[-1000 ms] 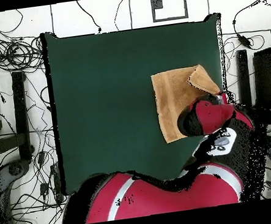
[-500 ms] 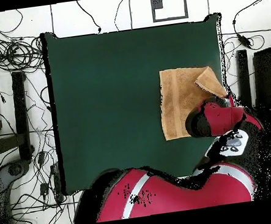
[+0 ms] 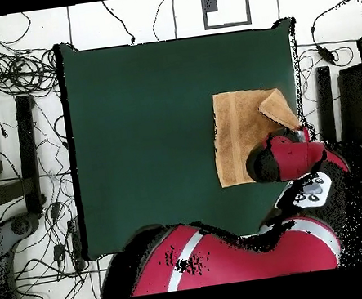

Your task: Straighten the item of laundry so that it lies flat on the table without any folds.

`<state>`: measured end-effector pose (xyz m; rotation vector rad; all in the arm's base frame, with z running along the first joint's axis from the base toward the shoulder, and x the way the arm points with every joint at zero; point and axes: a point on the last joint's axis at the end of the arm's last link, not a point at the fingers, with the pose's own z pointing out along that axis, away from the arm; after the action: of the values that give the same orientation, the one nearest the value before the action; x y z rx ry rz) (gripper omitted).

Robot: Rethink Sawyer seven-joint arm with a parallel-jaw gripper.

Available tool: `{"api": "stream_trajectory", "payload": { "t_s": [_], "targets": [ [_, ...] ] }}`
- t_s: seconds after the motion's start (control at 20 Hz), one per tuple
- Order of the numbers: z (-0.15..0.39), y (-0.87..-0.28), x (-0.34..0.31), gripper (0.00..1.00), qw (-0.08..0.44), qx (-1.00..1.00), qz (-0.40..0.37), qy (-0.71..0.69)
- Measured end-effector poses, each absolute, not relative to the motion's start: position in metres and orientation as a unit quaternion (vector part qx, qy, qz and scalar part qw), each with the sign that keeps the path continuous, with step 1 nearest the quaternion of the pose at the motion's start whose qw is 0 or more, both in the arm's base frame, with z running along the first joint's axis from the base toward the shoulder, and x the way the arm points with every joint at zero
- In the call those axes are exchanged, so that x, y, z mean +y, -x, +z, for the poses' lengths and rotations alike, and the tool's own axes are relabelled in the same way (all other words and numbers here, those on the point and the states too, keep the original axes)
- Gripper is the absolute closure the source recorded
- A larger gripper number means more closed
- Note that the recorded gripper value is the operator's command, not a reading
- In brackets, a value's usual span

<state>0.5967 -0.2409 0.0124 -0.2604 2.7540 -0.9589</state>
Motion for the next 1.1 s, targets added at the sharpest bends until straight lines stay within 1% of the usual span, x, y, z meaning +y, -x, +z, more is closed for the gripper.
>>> {"api": "stream_trajectory", "payload": {
  "t_s": [0.65, 1.1],
  "targets": [
    [0.012, -0.597, -0.248, 1.00, 0.110, 0.938, -0.319, 0.076],
    [0.024, -0.607, -0.248, 1.00, 0.128, 0.939, -0.313, 0.066]
  ]
}}
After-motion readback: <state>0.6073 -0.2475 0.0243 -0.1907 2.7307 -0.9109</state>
